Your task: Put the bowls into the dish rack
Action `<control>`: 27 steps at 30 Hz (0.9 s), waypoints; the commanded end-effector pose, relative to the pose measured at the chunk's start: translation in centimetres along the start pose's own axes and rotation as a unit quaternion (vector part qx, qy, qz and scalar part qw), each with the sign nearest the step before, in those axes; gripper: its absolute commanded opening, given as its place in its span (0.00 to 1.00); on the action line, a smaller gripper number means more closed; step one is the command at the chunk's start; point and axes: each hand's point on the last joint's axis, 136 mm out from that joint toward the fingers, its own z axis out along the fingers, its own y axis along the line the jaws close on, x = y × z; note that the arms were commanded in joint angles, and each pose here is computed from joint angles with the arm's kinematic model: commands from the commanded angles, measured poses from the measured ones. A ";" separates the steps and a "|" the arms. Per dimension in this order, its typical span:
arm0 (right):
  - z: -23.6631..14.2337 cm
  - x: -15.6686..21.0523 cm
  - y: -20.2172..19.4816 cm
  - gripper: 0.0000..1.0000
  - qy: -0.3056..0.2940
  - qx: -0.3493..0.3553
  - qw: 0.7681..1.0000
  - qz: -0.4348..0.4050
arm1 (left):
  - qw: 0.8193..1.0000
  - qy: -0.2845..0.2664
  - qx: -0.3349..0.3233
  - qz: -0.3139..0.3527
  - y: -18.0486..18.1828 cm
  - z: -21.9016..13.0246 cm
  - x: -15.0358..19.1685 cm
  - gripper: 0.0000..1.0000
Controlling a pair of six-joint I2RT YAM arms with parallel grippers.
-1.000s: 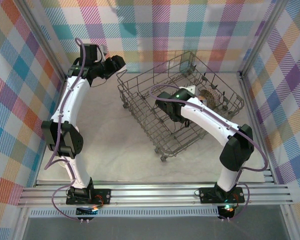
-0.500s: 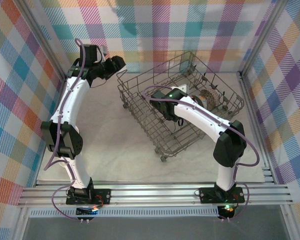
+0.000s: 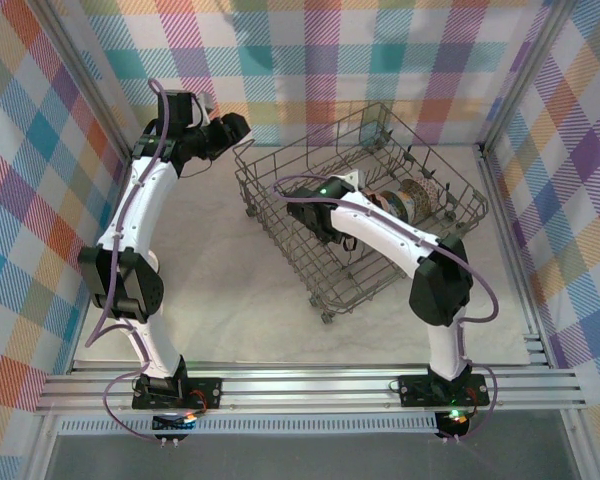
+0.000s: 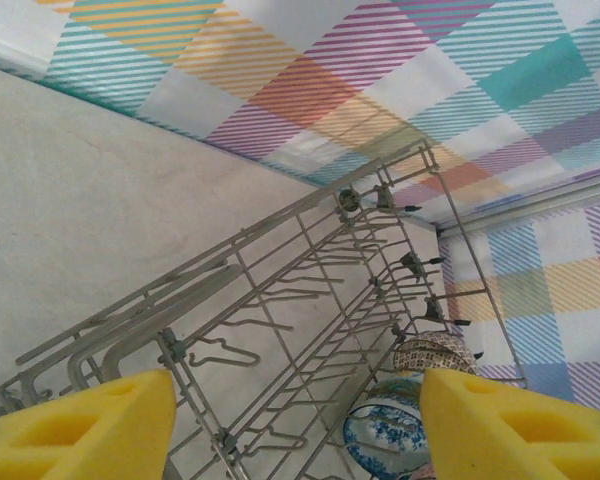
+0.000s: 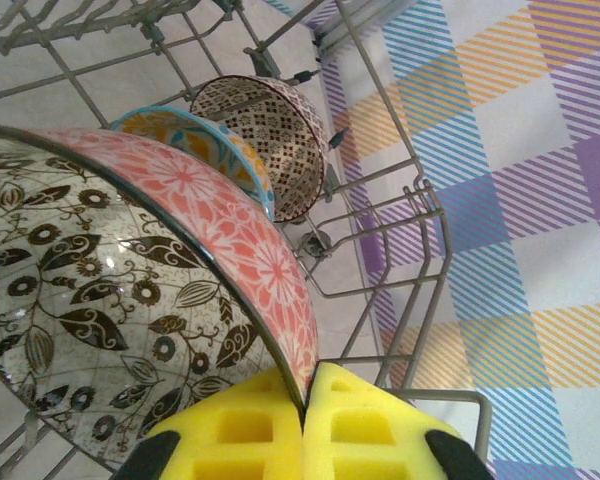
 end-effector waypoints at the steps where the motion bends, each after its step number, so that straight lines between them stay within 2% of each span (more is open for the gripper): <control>1: -0.7 -0.2 -2.1 0.00 -0.011 0.047 0.999 -0.005 | 1.000 -0.015 0.020 0.016 -1.4 -1.8 -0.5 0.66; 27: -0.5 1.8 -2.0 0.00 -0.008 0.072 0.997 -0.027 | 0.999 -0.016 0.030 0.020 -1.8 -2.8 0.1 0.66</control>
